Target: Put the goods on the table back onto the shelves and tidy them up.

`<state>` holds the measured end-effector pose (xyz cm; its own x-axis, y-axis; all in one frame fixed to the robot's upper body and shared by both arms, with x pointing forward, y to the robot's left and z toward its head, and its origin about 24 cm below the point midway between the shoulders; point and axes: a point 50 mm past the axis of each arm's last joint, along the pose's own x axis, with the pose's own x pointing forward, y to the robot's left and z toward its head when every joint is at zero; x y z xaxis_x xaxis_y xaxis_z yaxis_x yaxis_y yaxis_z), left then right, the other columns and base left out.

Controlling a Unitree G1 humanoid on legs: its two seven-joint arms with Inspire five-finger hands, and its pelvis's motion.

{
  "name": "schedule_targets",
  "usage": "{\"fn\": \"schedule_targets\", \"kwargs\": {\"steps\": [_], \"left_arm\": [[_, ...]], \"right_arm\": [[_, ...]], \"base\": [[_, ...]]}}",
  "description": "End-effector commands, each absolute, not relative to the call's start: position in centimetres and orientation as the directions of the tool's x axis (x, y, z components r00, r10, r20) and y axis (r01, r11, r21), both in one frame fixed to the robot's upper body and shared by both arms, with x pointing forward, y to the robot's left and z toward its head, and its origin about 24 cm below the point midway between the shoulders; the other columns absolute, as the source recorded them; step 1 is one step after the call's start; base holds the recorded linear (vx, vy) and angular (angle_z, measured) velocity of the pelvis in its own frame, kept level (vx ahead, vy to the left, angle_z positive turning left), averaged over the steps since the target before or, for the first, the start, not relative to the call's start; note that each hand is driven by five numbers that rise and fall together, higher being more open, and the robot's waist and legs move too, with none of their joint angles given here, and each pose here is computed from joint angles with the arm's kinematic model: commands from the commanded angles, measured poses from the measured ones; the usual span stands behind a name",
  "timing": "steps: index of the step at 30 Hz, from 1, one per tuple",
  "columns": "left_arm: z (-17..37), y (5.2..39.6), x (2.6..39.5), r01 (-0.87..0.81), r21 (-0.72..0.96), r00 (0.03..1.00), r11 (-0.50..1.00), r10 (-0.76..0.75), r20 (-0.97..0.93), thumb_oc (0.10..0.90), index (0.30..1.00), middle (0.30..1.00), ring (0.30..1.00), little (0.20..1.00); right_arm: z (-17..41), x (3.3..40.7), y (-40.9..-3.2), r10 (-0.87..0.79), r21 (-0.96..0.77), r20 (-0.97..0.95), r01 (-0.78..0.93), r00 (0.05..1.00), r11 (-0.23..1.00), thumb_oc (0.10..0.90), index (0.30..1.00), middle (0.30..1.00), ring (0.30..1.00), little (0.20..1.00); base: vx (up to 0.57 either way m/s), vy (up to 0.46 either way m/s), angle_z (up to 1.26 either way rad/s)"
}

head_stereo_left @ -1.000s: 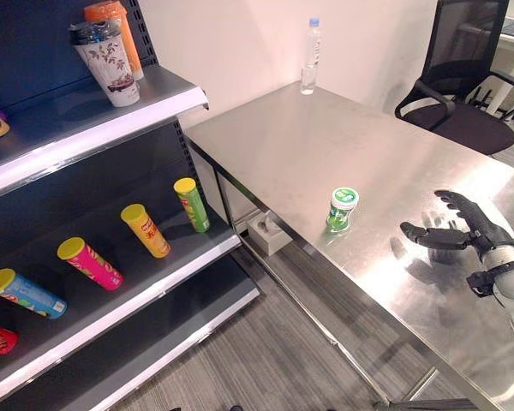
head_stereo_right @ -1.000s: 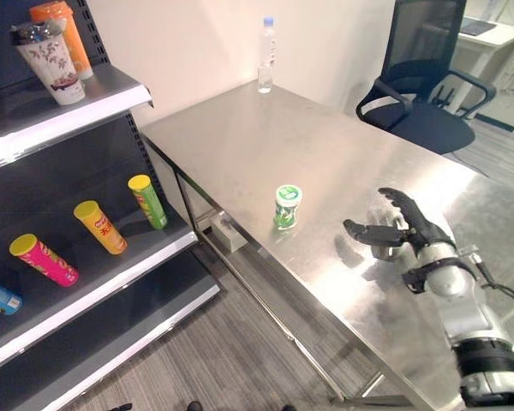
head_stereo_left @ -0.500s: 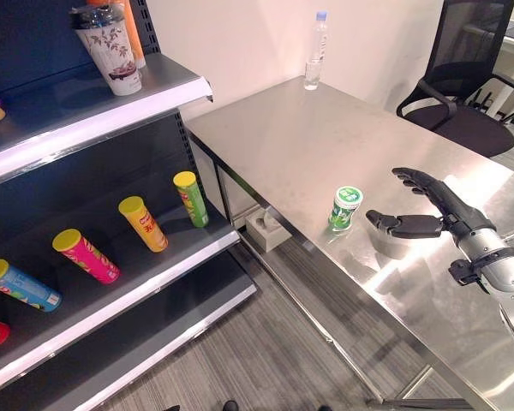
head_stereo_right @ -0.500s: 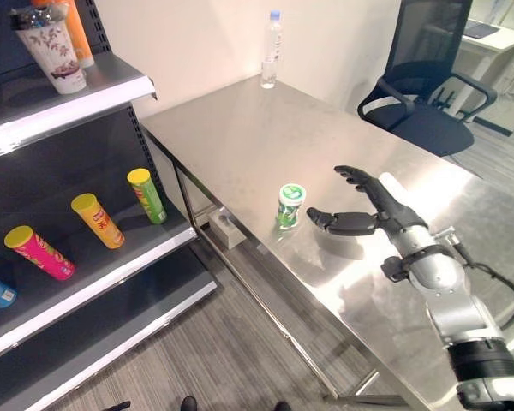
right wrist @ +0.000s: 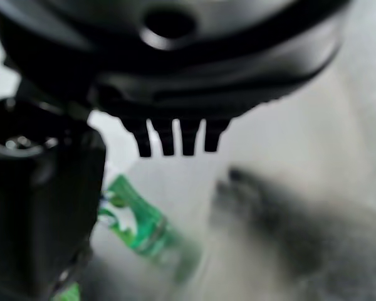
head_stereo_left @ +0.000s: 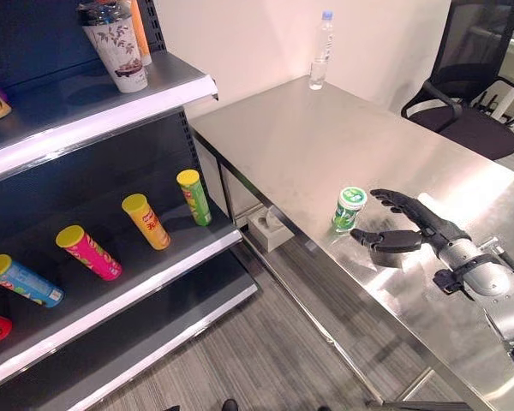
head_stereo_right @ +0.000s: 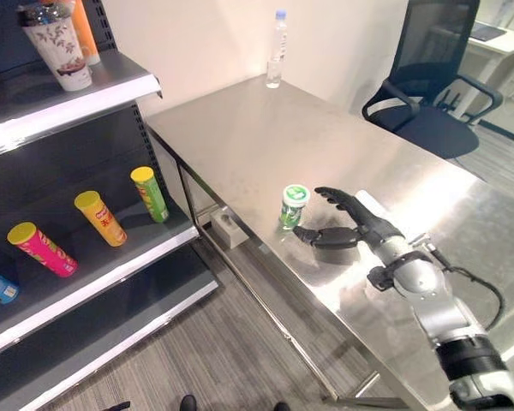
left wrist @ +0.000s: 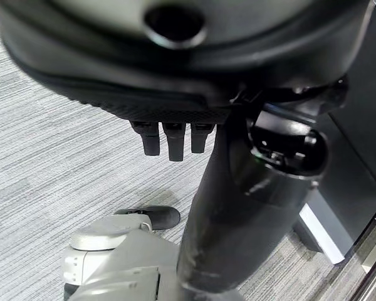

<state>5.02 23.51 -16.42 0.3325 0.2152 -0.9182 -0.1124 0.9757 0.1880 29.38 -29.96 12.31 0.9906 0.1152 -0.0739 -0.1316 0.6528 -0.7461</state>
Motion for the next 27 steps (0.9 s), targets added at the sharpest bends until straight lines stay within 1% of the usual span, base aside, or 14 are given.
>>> {"fn": "schedule_targets", "kwargs": {"steps": [1,17,27], "left_arm": [[-15.9,24.6,6.3,-0.093,0.211,0.379,0.973,0.230,-0.896,0.800,0.900,0.900,0.900,0.900],[-16.0,24.7,6.0,-0.111,0.215,0.371,0.970,0.241,-0.897,0.800,0.900,0.900,0.900,0.900],[-16.0,24.7,5.9,-0.110,0.217,0.364,0.970,0.243,-0.899,0.800,0.900,0.900,0.900,0.900]], "right_arm": [[18.3,31.3,-28.5,0.189,-0.786,0.152,0.003,0.970,0.618,0.800,0.900,0.900,0.900,0.900],[17.9,32.3,-29.0,0.129,-0.811,0.146,0.044,0.981,0.583,0.800,0.900,0.900,0.900,0.900],[17.6,32.8,-29.2,0.105,-0.807,0.138,0.051,0.985,0.588,0.800,0.900,0.900,0.900,0.900]], "base": [[-0.01,0.007,0.22],[0.00,0.002,0.05],[0.00,0.000,0.00]]}}
